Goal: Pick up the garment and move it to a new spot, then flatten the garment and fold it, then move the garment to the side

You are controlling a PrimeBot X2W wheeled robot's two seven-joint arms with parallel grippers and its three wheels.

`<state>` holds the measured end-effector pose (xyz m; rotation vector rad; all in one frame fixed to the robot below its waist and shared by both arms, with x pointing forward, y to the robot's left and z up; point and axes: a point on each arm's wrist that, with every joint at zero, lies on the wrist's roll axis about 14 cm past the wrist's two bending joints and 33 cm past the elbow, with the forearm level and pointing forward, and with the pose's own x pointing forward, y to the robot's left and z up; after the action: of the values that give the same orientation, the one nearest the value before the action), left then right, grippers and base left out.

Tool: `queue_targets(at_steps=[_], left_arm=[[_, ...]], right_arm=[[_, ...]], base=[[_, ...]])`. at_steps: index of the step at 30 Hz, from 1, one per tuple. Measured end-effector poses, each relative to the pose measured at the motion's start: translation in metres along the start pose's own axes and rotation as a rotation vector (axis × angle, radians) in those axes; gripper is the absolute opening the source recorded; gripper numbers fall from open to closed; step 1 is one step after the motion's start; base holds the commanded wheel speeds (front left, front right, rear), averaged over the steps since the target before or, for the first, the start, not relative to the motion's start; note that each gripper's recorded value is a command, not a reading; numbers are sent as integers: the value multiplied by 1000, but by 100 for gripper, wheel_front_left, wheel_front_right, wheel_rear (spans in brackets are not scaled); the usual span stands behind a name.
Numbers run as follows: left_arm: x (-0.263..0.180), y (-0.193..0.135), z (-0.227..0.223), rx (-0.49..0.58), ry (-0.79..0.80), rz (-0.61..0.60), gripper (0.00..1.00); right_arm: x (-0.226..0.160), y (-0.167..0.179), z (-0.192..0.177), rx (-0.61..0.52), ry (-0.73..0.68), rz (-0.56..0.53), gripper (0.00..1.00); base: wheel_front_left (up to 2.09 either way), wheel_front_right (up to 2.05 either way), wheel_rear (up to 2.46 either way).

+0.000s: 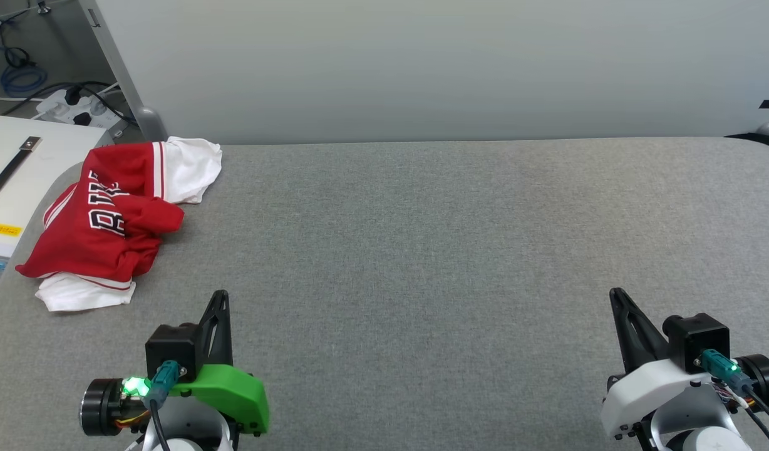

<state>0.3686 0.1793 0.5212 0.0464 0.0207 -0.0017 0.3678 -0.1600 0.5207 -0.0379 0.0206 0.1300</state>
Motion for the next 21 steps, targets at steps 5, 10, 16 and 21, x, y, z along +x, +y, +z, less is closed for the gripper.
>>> queue_targets(at_steps=[5, 10, 16, 21], left_arm=[[0, 0, 0, 0, 0, 0, 0], [0, 0, 0, 0, 0, 0, 0], [0, 0, 0, 0, 0, 0, 0], [0, 0, 0, 0, 0, 0, 0]], right_arm=[[0, 0, 0, 0, 0, 0, 0], [0, 0, 0, 0, 0, 0, 0], [0, 0, 0, 0, 0, 0, 0], [0, 0, 0, 0, 0, 0, 0]], base=[[0, 0, 0], [0, 0, 0], [0, 0, 0], [0, 0, 0]])
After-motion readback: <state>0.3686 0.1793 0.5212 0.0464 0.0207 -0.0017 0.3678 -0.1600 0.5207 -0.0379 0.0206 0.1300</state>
